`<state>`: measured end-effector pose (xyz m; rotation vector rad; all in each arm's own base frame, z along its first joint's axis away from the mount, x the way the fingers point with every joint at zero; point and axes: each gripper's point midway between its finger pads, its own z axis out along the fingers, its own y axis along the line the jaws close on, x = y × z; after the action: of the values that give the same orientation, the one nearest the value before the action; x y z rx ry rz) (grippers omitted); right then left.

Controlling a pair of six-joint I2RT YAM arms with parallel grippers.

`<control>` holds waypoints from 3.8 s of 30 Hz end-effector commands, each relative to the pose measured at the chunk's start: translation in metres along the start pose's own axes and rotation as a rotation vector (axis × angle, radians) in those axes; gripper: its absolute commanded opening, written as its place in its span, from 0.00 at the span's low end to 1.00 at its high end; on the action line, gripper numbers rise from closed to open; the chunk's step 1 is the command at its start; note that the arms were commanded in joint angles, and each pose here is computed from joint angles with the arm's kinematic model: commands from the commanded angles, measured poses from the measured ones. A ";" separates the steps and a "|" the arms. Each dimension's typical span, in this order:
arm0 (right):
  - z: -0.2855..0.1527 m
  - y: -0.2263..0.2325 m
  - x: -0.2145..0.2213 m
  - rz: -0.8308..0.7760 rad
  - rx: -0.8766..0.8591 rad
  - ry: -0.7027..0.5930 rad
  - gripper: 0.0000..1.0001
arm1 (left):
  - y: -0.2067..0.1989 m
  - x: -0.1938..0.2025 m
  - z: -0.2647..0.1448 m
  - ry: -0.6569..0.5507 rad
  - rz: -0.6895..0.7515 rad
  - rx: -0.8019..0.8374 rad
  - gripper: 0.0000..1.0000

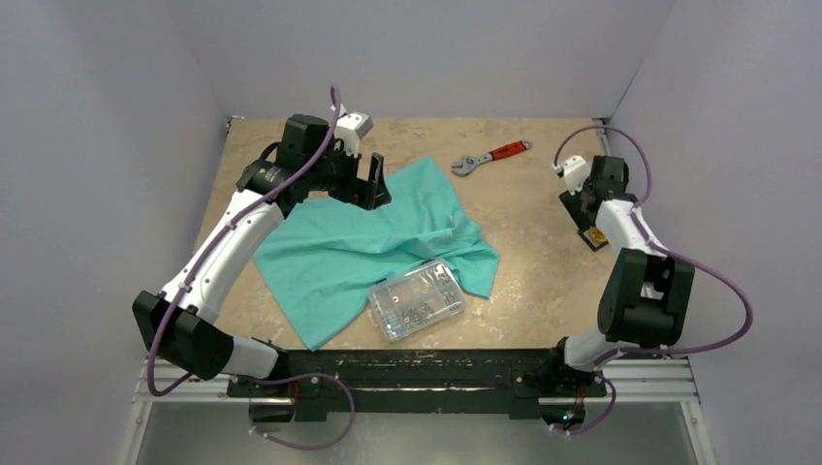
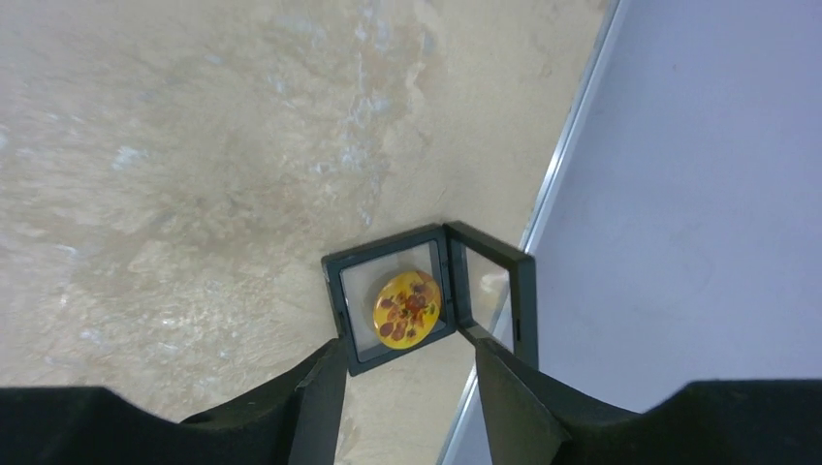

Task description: Remove the brooch from the garment

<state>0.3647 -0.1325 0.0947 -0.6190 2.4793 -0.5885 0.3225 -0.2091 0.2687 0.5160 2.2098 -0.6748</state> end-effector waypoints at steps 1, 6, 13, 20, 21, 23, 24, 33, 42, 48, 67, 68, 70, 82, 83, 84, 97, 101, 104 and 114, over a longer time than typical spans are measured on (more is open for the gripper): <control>-0.033 -0.011 -0.042 0.077 -0.058 -0.137 0.58 | 0.001 -0.002 -0.001 -0.006 0.024 0.011 1.00; -0.049 -0.002 -0.079 0.102 -0.140 -0.223 0.70 | 0.008 0.006 0.000 0.033 0.090 -0.008 1.00; -0.071 0.041 -0.147 0.099 -0.278 -0.362 0.76 | 0.016 0.016 -0.003 0.083 0.181 -0.023 1.00; -0.074 0.087 -0.208 0.083 -0.422 -0.431 0.77 | 0.023 0.033 -0.005 0.153 0.181 -0.045 1.00; -0.074 0.094 -0.214 0.076 -0.437 -0.433 0.78 | 0.024 0.035 -0.006 0.158 0.184 -0.045 1.00; -0.073 0.107 -0.228 0.067 -0.466 -0.448 0.78 | 0.024 0.039 -0.008 0.171 0.193 -0.044 1.00; -0.072 0.115 -0.233 0.058 -0.480 -0.450 0.78 | 0.025 0.040 -0.010 0.177 0.198 -0.048 1.00; -0.049 0.183 -0.286 -0.026 -0.561 -0.459 0.77 | 0.041 0.054 -0.021 0.240 0.193 -0.091 1.00; -0.003 0.234 -0.313 -0.072 -0.545 -0.423 0.75 | 0.063 0.050 -0.028 0.246 0.109 -0.127 1.00; 0.025 0.255 -0.306 -0.127 -0.520 -0.376 0.73 | 0.081 0.038 -0.037 0.233 0.110 -0.180 1.00; 0.085 0.274 -0.366 -0.350 -0.221 -0.478 0.24 | 0.153 0.026 -0.062 0.264 0.078 -0.411 1.00; 0.087 0.274 -0.371 -0.369 -0.191 -0.496 0.24 | 0.158 0.026 -0.064 0.268 0.074 -0.425 1.00; 0.092 0.276 -0.382 -0.402 -0.140 -0.539 0.24 | 0.168 0.027 -0.069 0.268 0.059 -0.447 1.00; 0.086 0.290 -0.463 -0.495 0.101 -0.867 0.24 | 0.232 0.050 -0.101 0.303 -0.105 -0.582 1.00; 0.085 0.292 -0.466 -0.499 0.109 -0.889 0.24 | 0.235 0.050 -0.104 0.305 -0.106 -0.593 1.00; 0.084 0.295 -0.468 -0.504 0.117 -0.911 0.23 | 0.239 0.052 -0.106 0.310 -0.110 -0.604 1.00; 0.054 0.292 -0.500 -0.395 0.190 -1.116 0.48 | 0.271 0.067 -0.112 0.379 -0.097 -0.678 1.00; 0.004 0.264 -0.517 -0.292 0.179 -1.187 0.68 | 0.293 0.066 -0.111 0.416 -0.039 -0.732 1.00; -0.035 0.242 -0.523 -0.250 0.172 -1.228 0.81 | 0.315 0.061 -0.106 0.442 0.012 -0.768 1.00; -0.100 0.192 -0.477 -0.207 0.009 -1.117 0.99 | 0.389 0.064 -0.057 0.613 0.241 -0.876 1.00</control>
<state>0.6403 0.3227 0.2005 -0.9456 1.3307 -0.2903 0.4316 0.1235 0.1338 0.4166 2.7145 0.4716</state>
